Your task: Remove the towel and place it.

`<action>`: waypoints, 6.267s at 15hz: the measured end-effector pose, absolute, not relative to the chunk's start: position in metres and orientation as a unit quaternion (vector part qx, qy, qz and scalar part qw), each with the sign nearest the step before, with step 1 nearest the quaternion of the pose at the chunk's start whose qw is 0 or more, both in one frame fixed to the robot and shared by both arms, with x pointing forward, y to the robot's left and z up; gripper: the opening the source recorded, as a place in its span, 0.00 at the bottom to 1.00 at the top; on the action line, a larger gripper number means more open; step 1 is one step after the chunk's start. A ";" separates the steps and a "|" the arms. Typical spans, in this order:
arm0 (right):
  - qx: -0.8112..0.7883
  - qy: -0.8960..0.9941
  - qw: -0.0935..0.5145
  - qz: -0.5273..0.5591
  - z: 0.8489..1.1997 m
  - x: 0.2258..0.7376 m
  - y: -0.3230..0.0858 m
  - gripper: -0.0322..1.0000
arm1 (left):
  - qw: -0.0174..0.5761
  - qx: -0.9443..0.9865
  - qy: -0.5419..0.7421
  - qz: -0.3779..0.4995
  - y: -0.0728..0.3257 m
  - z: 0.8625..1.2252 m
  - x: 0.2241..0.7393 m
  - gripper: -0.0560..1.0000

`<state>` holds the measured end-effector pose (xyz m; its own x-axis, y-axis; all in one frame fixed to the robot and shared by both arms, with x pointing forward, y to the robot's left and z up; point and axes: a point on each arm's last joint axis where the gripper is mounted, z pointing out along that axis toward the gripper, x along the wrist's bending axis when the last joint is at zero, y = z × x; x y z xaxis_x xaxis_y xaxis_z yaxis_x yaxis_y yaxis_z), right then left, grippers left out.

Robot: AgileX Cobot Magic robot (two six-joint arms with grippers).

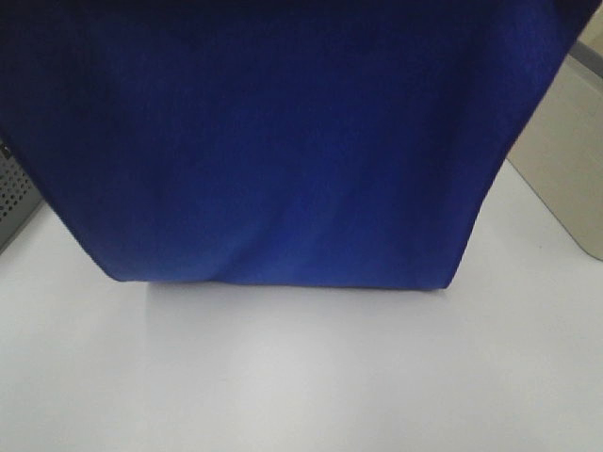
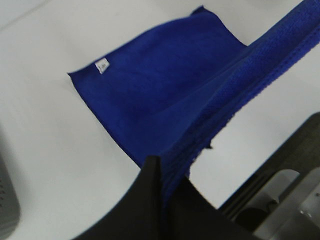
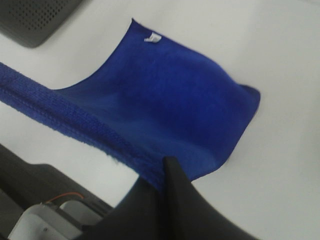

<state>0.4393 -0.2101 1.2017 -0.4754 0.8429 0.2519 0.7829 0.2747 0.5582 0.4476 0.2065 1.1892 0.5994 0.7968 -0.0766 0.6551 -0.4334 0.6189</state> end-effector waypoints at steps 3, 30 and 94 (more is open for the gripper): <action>0.529 0.803 0.000 0.275 1.161 0.429 -0.212 0.05 | 0.290 0.843 0.450 0.048 0.205 1.151 0.434 0.05; 0.608 0.732 -0.305 -0.051 0.945 0.409 -0.210 0.05 | 0.046 0.756 0.587 -0.285 0.193 0.959 0.409 0.05; 0.652 0.736 -0.128 0.130 1.002 0.648 -0.229 0.76 | 0.168 0.770 0.616 0.009 0.224 0.982 0.645 0.72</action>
